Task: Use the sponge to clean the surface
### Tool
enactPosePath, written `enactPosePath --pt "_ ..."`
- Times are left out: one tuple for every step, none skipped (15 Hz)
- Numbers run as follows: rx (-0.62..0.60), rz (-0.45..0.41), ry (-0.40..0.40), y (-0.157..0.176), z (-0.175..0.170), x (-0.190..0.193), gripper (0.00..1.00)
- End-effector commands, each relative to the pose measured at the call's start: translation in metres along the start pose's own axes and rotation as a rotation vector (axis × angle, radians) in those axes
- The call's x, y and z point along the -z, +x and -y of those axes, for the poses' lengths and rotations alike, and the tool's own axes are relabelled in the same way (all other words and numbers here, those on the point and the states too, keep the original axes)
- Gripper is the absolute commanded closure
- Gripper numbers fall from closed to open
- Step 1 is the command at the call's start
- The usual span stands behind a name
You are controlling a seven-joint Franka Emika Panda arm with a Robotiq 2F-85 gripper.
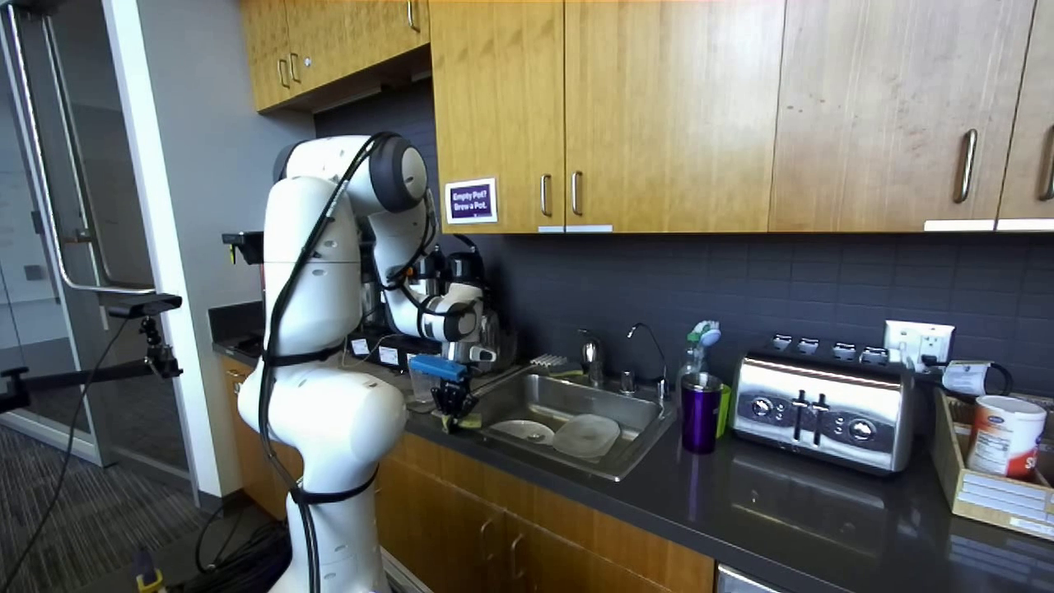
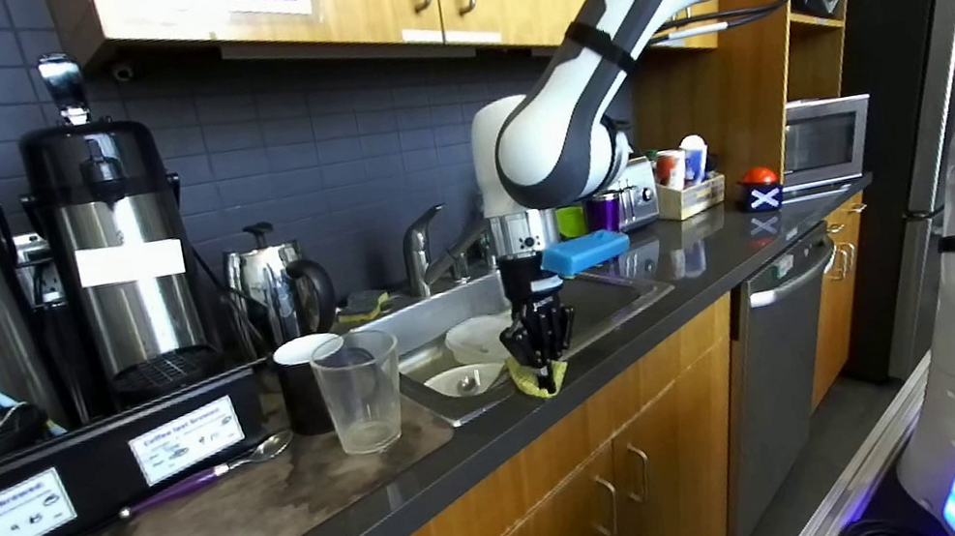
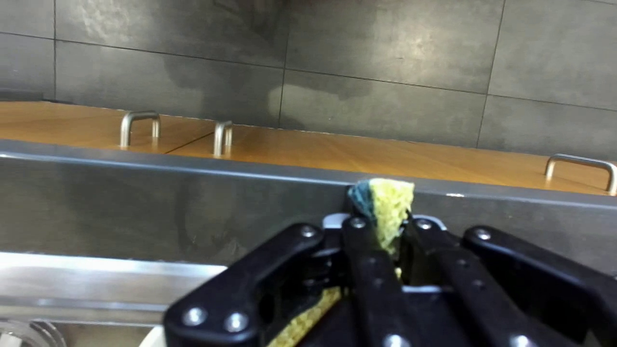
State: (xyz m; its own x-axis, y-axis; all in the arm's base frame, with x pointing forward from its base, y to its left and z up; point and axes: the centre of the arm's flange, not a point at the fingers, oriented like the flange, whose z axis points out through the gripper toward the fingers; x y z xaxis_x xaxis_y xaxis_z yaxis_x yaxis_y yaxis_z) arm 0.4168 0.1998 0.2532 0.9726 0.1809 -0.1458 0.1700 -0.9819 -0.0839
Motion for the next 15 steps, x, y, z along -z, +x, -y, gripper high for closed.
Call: enactPosePath --pt "-0.039 0.011 -0.019 -0.001 -0.049 -0.018 0.97" --pt "-0.055 0.009 -0.018 0.0 -0.06 -0.018 0.97" --pt "-0.074 0.008 -0.014 0.001 -0.07 -0.018 0.97" --pt "-0.091 0.004 -0.011 0.001 -0.081 -0.019 0.97" --pt "-0.105 0.005 -0.007 0.001 -0.091 -0.02 0.97" --pt "-0.118 0.002 -0.008 0.001 -0.1 -0.02 0.97" --pt "-0.13 0.002 -0.008 0.0 -0.108 -0.02 0.97" --pt "-0.143 0.0 -0.008 0.0 -0.118 -0.02 0.97" --pt "-0.157 -0.002 -0.008 -0.001 -0.127 -0.02 0.97" --pt "-0.171 -0.005 -0.008 -0.001 -0.136 -0.019 0.97" --pt "-0.183 -0.006 -0.009 -0.002 -0.144 -0.02 0.97" --pt "-0.194 -0.006 -0.011 -0.003 -0.152 -0.021 0.97" --pt "-0.207 -0.004 -0.013 -0.004 -0.16 -0.022 0.97" --pt "-0.22 -0.004 -0.014 -0.005 -0.167 -0.022 0.97" --pt "-0.233 -0.005 -0.014 -0.006 -0.175 -0.022 0.97"
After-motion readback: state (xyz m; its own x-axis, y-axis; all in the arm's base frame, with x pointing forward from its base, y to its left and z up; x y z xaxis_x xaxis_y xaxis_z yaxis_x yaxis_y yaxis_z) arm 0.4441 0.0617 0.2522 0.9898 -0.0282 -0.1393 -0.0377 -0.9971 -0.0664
